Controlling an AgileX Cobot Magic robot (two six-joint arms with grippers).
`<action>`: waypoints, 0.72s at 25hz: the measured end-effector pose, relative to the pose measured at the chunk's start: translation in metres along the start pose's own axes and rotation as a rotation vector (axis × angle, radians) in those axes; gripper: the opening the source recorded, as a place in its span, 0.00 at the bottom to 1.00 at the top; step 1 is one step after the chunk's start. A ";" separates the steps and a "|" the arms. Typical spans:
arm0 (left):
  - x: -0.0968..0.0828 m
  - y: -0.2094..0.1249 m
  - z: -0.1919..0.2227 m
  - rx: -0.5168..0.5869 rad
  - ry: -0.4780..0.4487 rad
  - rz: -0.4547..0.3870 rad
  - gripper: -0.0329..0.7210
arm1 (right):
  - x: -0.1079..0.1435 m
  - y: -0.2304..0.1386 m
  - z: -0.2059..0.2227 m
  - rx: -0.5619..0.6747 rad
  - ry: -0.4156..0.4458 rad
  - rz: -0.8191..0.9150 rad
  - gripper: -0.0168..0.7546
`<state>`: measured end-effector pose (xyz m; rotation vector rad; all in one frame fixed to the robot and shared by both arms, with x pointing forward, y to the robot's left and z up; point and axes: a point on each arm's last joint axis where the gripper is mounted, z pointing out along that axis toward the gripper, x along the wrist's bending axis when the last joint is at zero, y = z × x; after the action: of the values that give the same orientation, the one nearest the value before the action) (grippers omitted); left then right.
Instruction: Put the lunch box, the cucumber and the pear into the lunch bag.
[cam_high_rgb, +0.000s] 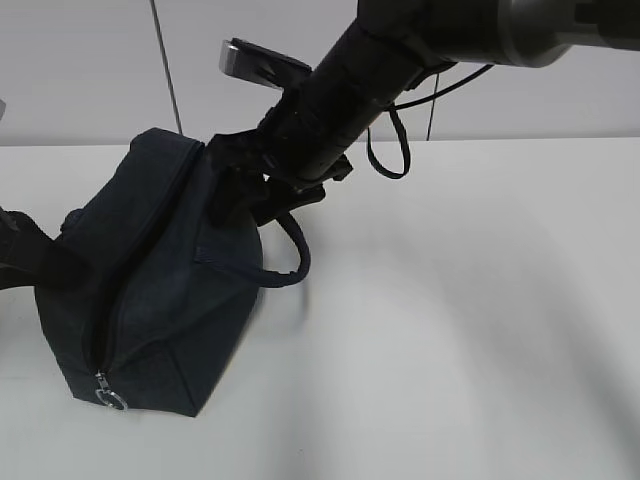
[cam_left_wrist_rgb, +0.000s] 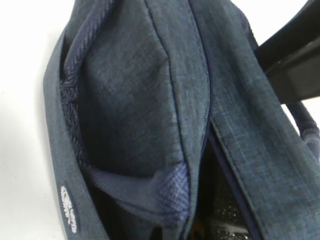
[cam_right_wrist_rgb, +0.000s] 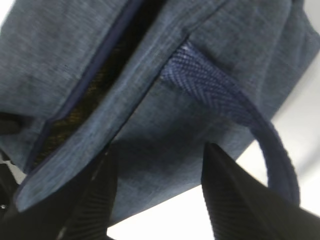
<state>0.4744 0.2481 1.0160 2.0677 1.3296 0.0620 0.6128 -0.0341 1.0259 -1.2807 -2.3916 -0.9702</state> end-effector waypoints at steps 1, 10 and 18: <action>0.000 0.000 0.000 0.001 0.001 0.001 0.02 | 0.001 0.000 0.001 -0.003 0.013 0.006 0.58; 0.000 0.000 0.000 0.002 0.000 0.002 0.02 | 0.007 0.005 0.003 -0.046 0.106 0.053 0.62; 0.000 0.000 0.000 0.003 -0.001 0.002 0.02 | 0.000 0.001 0.005 -0.001 0.031 0.094 0.67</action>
<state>0.4741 0.2480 1.0159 2.0710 1.3283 0.0597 0.6142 -0.0307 1.0230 -1.3545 -2.2865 -0.9567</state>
